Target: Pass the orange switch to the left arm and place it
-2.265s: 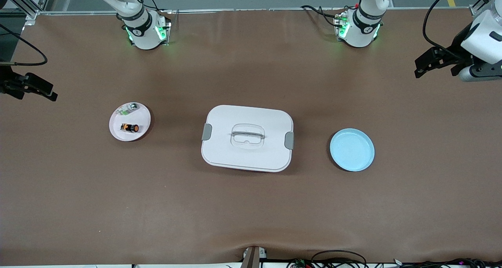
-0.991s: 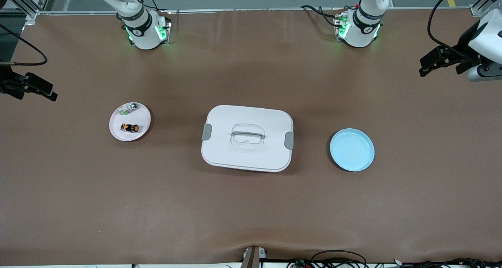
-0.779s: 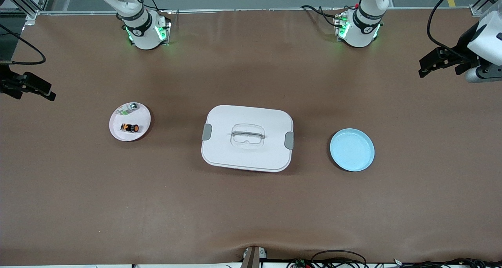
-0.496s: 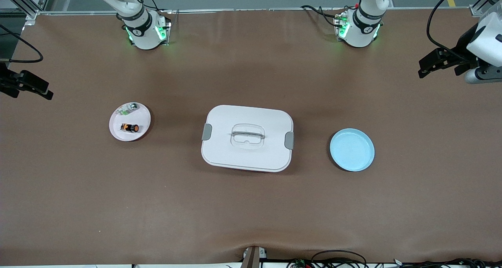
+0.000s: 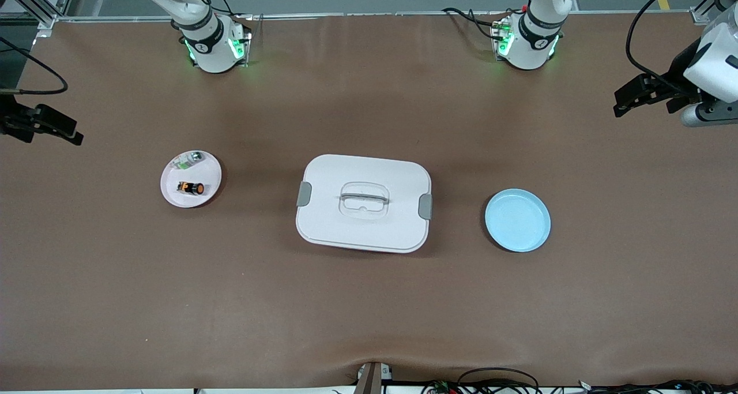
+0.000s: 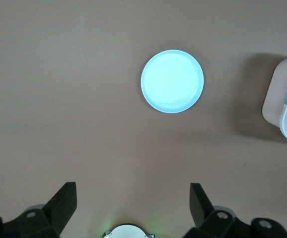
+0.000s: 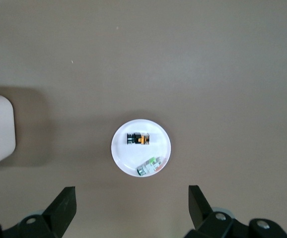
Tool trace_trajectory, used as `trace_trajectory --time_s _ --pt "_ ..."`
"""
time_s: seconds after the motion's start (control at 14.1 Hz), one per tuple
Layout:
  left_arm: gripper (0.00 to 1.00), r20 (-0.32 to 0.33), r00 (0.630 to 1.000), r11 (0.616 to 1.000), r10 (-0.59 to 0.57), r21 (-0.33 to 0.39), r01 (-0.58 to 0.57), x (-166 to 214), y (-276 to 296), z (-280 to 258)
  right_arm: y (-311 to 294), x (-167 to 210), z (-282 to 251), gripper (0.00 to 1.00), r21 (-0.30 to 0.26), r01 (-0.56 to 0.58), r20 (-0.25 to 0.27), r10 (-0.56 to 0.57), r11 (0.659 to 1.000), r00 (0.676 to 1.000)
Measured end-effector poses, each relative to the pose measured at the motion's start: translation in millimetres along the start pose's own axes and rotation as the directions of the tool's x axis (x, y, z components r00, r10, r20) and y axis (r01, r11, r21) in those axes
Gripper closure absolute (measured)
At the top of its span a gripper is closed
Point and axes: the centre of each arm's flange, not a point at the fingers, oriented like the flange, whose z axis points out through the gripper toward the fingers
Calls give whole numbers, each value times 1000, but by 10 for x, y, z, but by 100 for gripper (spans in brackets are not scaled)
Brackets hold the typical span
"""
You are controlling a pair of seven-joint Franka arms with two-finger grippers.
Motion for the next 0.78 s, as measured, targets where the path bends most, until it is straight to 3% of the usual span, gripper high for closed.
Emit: trace_trajectory --time_s 0.28,0.78 --pt "0 0 1000 1000 1 0 -1 1 5 0 -80 213 467 0 -2 13 80 -13 1000 997" --pt "0 -2 1000 1000 1 0 -1 0 3 -10 -211 338 1525 0 -5 34 81 -34 999 996"
